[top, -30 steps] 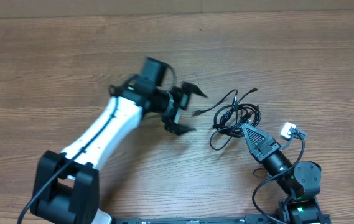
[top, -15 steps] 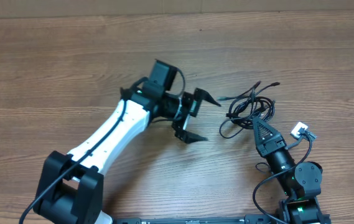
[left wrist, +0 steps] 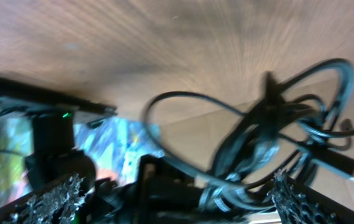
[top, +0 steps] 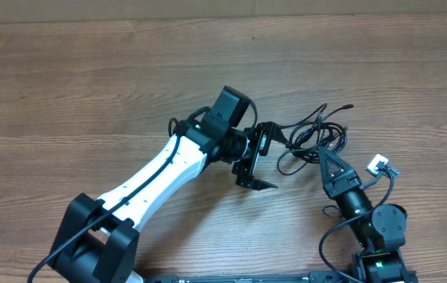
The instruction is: Untangle cables
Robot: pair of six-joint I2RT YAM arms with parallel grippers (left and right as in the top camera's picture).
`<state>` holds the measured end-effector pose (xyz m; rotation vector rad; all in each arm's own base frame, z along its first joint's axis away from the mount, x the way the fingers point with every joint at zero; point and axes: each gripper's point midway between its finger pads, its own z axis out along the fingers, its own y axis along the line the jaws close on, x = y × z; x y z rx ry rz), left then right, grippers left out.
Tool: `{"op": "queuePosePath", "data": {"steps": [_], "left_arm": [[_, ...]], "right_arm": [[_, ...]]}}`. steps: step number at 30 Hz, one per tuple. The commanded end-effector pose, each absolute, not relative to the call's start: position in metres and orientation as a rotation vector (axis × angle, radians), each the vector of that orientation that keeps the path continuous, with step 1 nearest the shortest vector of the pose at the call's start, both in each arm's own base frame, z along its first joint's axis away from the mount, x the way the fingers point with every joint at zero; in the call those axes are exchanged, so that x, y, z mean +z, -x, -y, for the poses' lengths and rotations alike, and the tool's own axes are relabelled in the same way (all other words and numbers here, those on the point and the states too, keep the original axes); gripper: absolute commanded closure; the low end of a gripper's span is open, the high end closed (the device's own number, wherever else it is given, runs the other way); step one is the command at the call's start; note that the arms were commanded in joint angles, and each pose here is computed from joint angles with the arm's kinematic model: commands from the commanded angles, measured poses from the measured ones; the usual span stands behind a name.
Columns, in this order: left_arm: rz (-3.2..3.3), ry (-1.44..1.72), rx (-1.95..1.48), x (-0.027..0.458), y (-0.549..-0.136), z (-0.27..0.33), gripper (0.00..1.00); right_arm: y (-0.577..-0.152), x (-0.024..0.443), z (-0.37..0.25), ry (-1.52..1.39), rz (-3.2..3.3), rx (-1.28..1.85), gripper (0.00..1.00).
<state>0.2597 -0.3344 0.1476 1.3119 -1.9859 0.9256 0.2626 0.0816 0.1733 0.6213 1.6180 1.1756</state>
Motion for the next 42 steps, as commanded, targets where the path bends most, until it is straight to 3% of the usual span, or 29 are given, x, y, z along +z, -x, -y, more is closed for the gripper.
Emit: {"op": "queuePosePath", "data": {"steps": [1,8,14,22,26,30,35,38,42], "left_arm": [[2.007,-1.414,0.978,0.153,-0.276,0.332,0.01],[2.039,-1.459,1.001,0.149,-0.286,0.329,0.04],[2.055,-1.490,1.001,0.146,-0.290,0.327,0.32],[2.069,-1.496,0.998,0.145,-0.289,0.328,0.35],[2.098,-1.510,1.001,0.143,-0.289,0.330,0.46],[2.096,-1.510,1.002,0.143,-0.289,0.330,0.70],[2.100,-1.506,1.012,0.144,-0.289,0.331,0.75],[2.103,-1.509,1.011,0.143,-0.290,0.331,0.95],[2.175,-1.536,1.045,0.140,-0.304,0.320,0.96]], "right_arm": [[-0.258,0.173,-0.090,-0.562,-1.636,1.208,0.96],[-0.254,0.179,-0.098,-0.536,-1.633,1.273,0.96],[-0.253,0.181,-0.098,-0.538,-1.627,1.289,0.96],[-0.252,0.181,-0.100,-0.568,-1.629,1.330,0.96],[-0.251,0.181,-0.102,-0.558,-1.636,1.343,0.96],[-0.250,0.181,-0.105,-0.548,-1.644,1.354,0.96],[-0.249,0.181,-0.106,-0.574,-1.645,1.387,0.96],[-0.248,0.180,-0.108,-0.572,-1.656,1.402,0.96],[-0.247,0.161,-0.108,-0.619,-1.730,1.377,0.96]]}}
